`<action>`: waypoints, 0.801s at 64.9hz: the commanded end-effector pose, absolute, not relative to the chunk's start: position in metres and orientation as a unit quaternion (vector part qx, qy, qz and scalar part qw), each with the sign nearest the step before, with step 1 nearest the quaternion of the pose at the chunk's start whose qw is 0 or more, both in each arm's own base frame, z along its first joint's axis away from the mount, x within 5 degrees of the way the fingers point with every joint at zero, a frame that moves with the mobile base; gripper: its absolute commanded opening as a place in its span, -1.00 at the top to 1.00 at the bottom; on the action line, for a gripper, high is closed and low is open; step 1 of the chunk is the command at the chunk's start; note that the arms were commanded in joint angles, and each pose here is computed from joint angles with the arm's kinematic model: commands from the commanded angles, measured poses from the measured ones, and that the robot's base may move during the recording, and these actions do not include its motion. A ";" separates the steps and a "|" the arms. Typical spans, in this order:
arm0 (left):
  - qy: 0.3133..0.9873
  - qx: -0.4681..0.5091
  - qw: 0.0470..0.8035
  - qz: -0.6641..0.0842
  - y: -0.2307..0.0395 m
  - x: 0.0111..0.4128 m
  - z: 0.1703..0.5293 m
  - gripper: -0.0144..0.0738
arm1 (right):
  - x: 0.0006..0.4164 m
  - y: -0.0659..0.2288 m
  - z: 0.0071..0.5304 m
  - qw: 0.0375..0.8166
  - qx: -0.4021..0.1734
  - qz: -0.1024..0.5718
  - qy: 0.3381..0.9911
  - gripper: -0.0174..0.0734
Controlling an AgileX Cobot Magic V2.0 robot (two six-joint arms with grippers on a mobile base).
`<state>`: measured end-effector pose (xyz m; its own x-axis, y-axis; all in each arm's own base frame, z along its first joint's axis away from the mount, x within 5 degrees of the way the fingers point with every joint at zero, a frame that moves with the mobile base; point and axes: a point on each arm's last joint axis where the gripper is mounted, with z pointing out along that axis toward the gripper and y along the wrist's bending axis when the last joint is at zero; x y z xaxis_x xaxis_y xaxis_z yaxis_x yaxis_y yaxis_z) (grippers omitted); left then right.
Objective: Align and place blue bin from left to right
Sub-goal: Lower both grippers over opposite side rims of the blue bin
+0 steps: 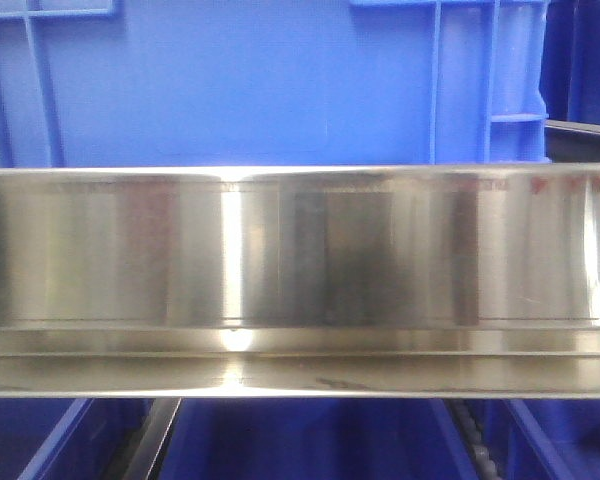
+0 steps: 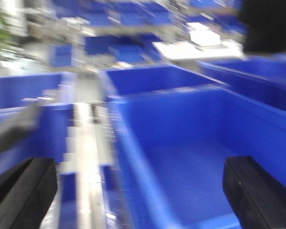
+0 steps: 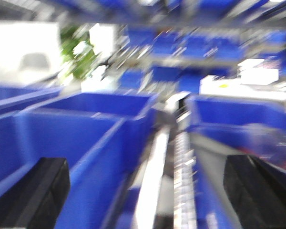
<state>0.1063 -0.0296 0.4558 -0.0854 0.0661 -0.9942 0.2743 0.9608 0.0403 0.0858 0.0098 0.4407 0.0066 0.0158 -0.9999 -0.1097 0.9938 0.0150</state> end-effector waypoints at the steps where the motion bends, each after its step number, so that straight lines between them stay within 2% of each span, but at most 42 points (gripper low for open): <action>1: 0.741 0.155 0.647 -0.094 -0.045 0.123 0.464 -0.71 | 0.113 0.019 0.453 0.677 -0.069 0.062 0.730 -0.62; 11: 0.782 0.156 0.590 -0.125 -0.069 0.161 0.472 -0.71 | 0.149 0.034 0.469 0.621 -0.106 0.086 0.772 -0.62; 25: 0.843 0.108 0.514 -0.111 -0.078 0.220 0.487 -0.68 | 0.202 0.049 0.486 0.514 -0.130 0.097 0.842 -0.62; 42: 0.909 0.063 0.406 -0.068 -0.065 0.279 0.487 -0.68 | 0.255 0.044 0.495 0.431 -0.056 0.048 0.899 -0.62; 52: 0.912 0.058 0.402 -0.062 -0.068 0.311 0.481 -0.68 | 0.285 0.050 0.493 0.420 -0.044 0.042 0.905 -0.62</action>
<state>0.2993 -0.0663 0.4825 -0.6654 0.0657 -0.7436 0.1609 0.9853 -0.0569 0.2732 0.0474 0.4910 -0.6464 -0.0505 -0.7613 -0.1319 0.9902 0.0463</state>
